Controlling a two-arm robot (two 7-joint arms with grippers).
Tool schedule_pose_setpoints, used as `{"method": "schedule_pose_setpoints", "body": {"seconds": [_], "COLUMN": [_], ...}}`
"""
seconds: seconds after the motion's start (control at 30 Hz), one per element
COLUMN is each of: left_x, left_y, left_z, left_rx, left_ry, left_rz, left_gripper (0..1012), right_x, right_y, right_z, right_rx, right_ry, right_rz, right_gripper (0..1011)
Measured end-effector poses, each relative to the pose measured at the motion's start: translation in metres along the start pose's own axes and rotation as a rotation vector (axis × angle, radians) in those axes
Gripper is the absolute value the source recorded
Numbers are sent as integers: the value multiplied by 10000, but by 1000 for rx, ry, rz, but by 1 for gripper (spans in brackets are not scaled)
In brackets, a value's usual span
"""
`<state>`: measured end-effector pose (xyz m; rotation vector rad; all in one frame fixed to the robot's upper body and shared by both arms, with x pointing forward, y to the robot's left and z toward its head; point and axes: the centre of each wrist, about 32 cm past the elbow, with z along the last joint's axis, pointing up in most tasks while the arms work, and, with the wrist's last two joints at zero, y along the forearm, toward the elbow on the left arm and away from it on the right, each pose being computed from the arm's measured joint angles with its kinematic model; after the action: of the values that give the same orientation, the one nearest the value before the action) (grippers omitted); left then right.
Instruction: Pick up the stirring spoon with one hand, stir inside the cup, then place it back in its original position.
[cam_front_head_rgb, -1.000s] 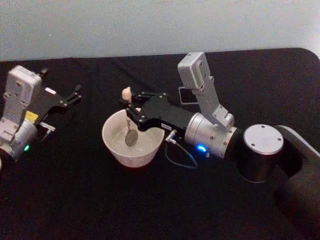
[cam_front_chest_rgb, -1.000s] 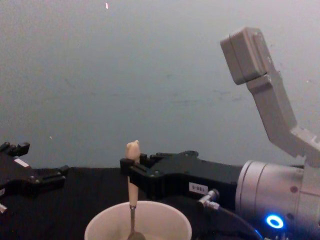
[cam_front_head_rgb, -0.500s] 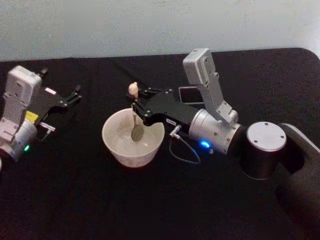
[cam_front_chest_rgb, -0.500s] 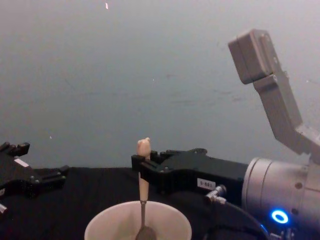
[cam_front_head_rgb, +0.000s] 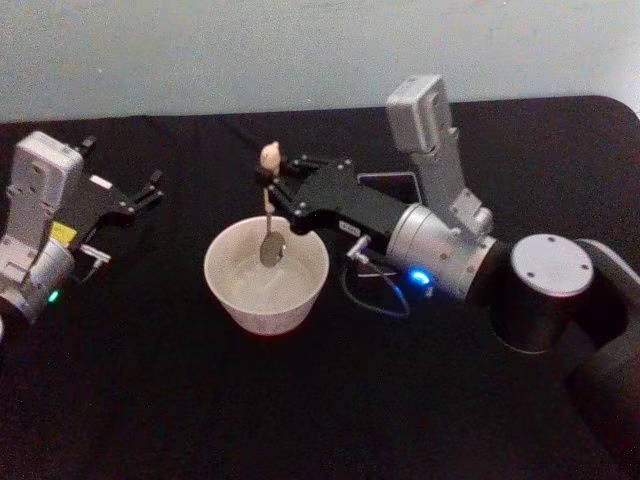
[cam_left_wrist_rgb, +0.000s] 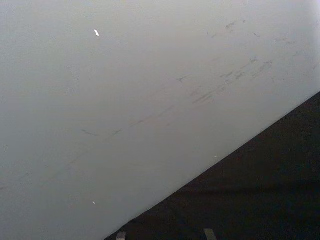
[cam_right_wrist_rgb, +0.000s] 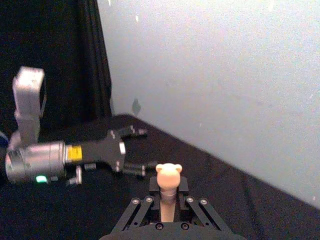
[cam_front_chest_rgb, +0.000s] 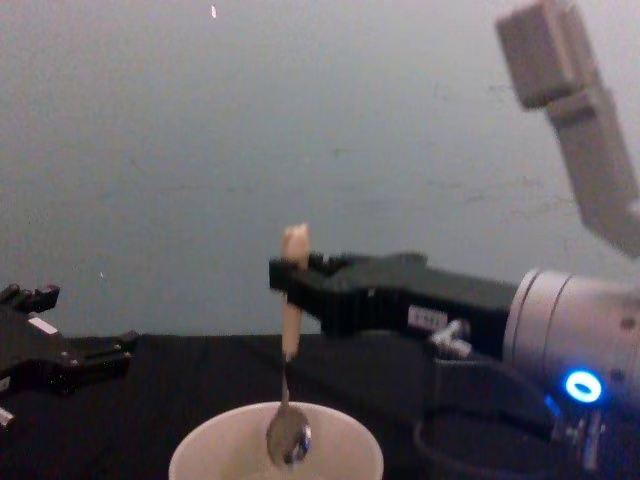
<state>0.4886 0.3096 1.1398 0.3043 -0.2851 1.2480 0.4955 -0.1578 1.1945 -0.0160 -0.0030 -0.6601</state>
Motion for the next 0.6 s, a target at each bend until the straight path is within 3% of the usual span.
{"method": "schedule_pose_setpoints", "body": {"seconds": [0.23, 0.6], "left_x": [0, 0], "left_y": [0, 0], "left_z": [0, 0], "left_rx": [0, 0], "left_ry": [0, 0], "left_rz": [0, 0], "left_gripper": [1001, 1001], "right_x": [7, 67], "right_y": [-132, -312], "right_z": [283, 489], "right_rx": [100, 131], "right_ry": [9, -20], "right_rz": [-7, -98], "right_gripper": [204, 204]}}
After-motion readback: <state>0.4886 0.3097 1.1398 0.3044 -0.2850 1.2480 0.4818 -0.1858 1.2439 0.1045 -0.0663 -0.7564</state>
